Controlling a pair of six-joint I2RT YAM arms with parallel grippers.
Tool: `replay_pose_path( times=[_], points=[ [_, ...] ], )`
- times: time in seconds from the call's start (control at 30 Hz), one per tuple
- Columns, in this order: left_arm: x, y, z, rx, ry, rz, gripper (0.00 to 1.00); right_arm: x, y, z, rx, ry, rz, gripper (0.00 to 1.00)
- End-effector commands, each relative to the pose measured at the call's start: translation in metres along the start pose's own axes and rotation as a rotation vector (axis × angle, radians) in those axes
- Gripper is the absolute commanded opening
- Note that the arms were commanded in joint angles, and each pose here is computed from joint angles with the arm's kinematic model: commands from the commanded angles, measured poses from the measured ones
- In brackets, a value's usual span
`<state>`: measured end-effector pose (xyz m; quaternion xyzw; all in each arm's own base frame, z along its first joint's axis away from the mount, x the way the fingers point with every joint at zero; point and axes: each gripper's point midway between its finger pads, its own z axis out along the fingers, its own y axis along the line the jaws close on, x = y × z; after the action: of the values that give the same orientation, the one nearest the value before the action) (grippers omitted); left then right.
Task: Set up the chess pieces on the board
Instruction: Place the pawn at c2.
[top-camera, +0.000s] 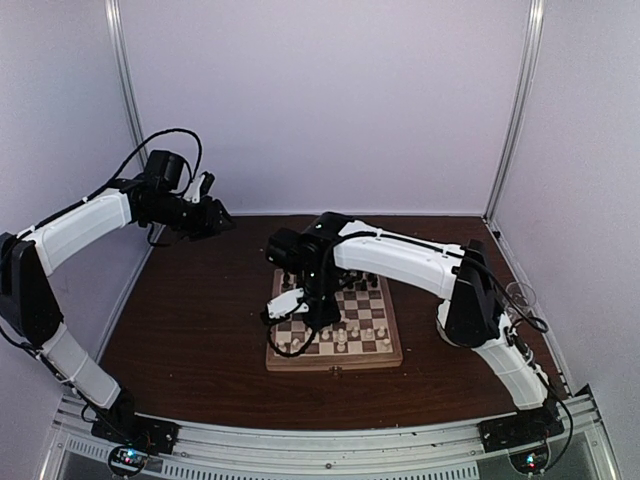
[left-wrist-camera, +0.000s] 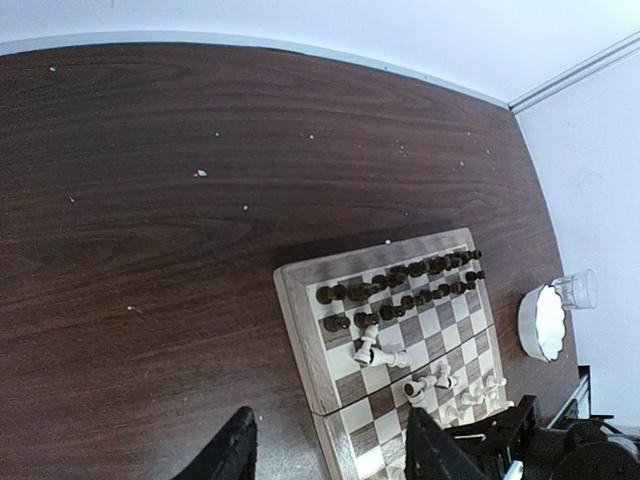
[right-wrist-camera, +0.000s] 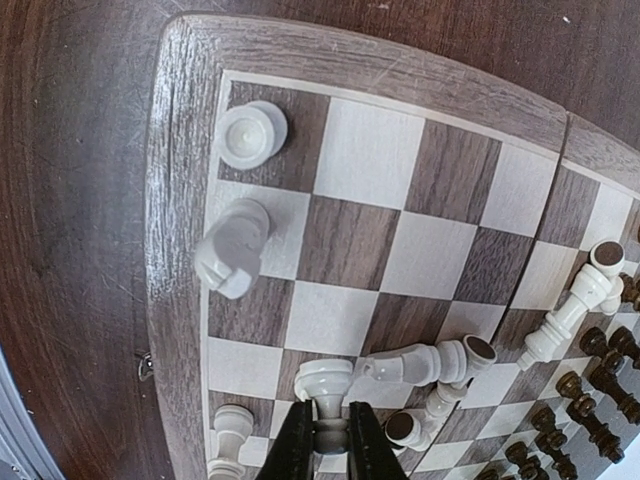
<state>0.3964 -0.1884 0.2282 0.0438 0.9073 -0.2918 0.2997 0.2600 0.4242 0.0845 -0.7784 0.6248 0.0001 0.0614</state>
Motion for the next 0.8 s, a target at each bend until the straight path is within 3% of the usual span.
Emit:
replay_pose_path(
  times=[0.0, 0.77],
  points=[
    [-0.012, -0.007, -0.009, 0.035, -0.055, 0.012, 0.51, 0.001, 0.004, 0.006, -0.01, 0.026, -0.007, 0.05],
    [-0.011, -0.008, -0.007, 0.045, -0.049, 0.006, 0.51, -0.002, 0.005, 0.024, -0.033, 0.029, 0.014, 0.08]
  ],
)
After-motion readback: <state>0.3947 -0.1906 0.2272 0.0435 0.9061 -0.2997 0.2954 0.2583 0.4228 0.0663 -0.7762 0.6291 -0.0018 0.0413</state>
